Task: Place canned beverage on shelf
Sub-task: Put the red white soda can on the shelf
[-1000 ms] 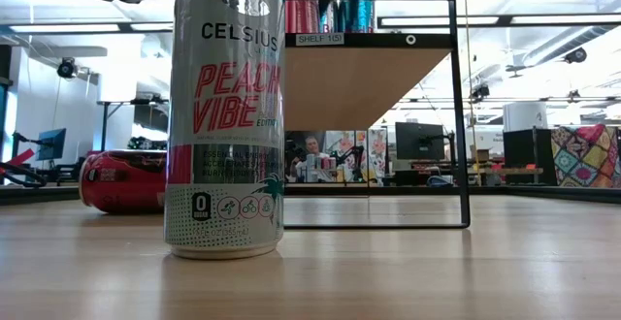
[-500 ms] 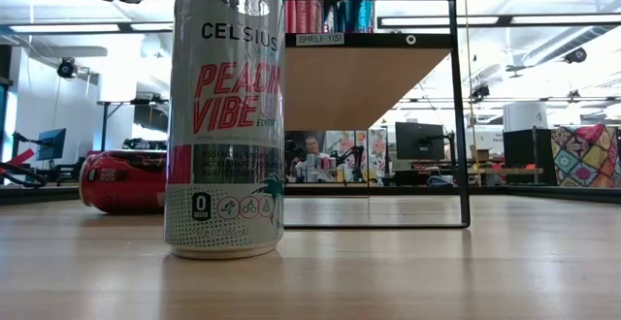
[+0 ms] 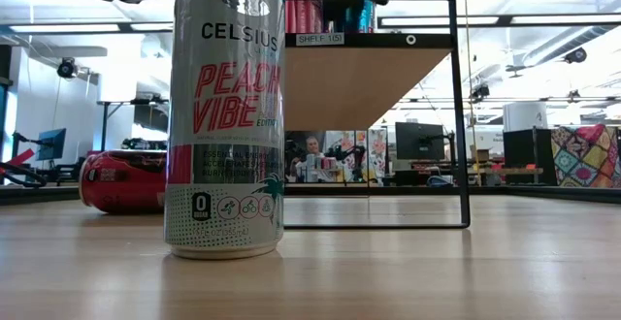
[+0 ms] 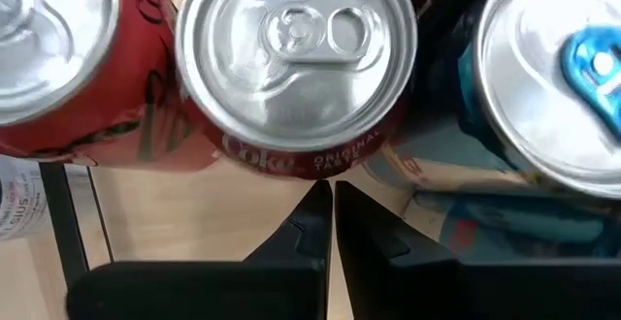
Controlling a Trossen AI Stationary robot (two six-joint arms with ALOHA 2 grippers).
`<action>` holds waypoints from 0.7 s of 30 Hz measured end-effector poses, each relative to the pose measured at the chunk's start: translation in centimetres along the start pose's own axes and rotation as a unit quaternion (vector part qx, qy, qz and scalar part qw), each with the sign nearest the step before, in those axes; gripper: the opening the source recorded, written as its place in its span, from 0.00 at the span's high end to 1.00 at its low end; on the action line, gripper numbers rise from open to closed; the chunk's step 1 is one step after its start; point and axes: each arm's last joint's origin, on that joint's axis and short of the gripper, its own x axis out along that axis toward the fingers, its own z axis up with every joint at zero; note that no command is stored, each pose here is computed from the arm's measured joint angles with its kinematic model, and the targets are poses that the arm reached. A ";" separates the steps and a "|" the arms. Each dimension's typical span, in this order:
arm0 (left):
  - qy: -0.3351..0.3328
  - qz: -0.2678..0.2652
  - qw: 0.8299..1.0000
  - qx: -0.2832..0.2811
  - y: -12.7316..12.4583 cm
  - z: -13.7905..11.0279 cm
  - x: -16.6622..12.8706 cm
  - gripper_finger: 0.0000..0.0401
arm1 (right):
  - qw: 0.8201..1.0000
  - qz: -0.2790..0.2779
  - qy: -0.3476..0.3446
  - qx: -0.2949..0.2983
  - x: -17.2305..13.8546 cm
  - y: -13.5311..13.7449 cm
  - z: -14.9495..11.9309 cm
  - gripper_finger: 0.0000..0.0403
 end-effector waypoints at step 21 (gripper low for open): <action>0.003 -0.001 1.000 0.000 0.0 -0.1 0.0 1.00 | 0.999 0.004 -0.028 -0.026 1.2 0.2 0.2 0.98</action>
